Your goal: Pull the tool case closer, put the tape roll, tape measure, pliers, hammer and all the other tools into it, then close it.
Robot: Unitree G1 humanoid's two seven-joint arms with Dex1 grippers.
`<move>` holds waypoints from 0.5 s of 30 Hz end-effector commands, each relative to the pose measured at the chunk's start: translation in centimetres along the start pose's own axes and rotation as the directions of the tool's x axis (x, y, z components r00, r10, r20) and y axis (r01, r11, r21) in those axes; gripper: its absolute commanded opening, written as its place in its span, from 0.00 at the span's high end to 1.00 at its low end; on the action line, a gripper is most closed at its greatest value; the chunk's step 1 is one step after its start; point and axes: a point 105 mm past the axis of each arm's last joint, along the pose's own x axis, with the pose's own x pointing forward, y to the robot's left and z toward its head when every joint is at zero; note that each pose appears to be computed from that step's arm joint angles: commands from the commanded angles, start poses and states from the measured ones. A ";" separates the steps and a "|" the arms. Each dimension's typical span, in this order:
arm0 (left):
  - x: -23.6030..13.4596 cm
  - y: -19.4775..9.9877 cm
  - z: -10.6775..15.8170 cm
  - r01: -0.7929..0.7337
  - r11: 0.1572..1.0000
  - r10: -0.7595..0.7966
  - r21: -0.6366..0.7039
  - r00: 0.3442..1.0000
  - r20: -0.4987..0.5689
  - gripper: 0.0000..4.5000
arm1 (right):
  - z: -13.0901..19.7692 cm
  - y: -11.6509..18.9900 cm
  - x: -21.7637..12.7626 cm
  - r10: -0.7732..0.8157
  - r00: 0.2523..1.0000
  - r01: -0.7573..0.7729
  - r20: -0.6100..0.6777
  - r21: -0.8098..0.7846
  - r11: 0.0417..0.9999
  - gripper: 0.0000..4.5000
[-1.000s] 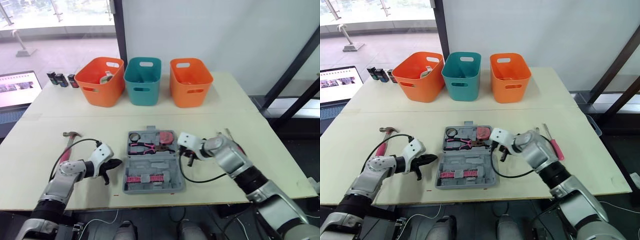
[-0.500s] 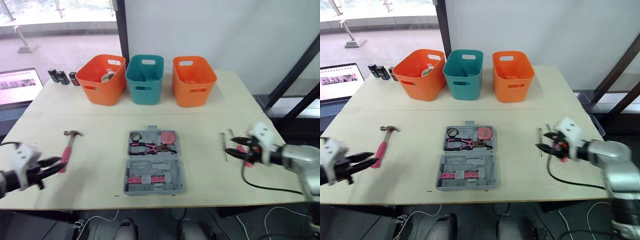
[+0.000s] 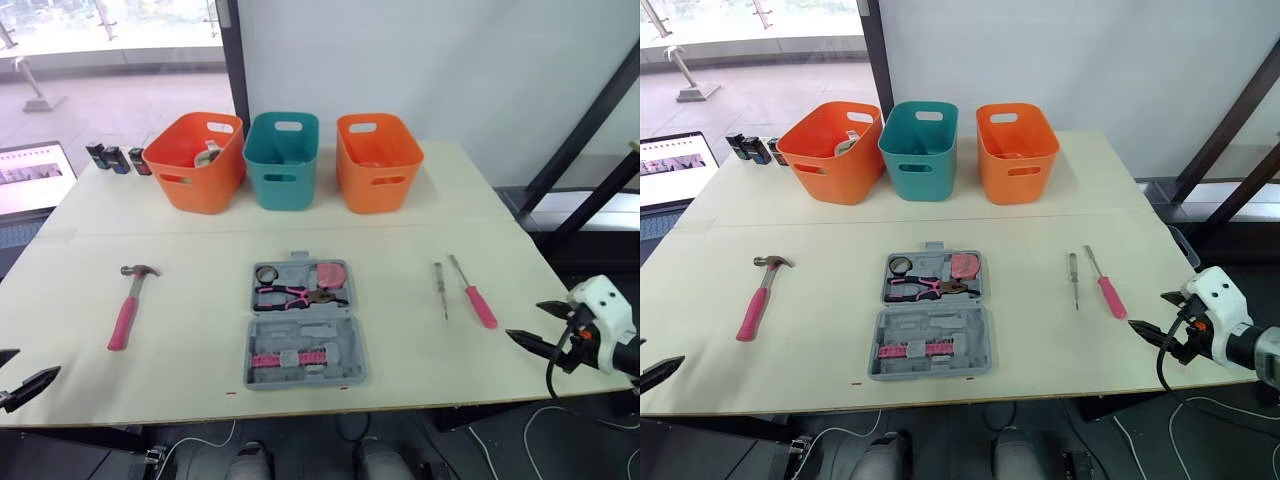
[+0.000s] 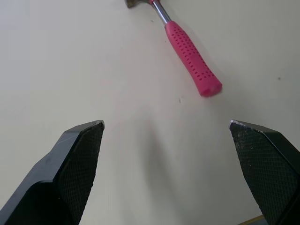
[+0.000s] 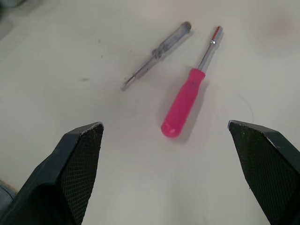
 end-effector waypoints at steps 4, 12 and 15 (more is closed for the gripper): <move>0.0 0.2 0.7 -0.013 0.999 0.013 0.029 1.000 0.022 0.01 | 1.3 -0.5 -1.0 -0.052 0.998 0.053 0.028 -0.041 0.998 0.00; 3.2 -4.0 2.9 0.174 0.982 -0.180 0.068 0.979 0.096 0.01 | 4.3 2.4 0.9 -0.033 0.997 0.030 0.071 0.038 0.999 0.00; 4.6 -7.4 4.5 0.284 0.954 -0.296 0.096 0.944 0.149 0.01 | 4.3 3.7 2.9 -0.076 0.997 0.075 0.007 0.068 0.995 0.00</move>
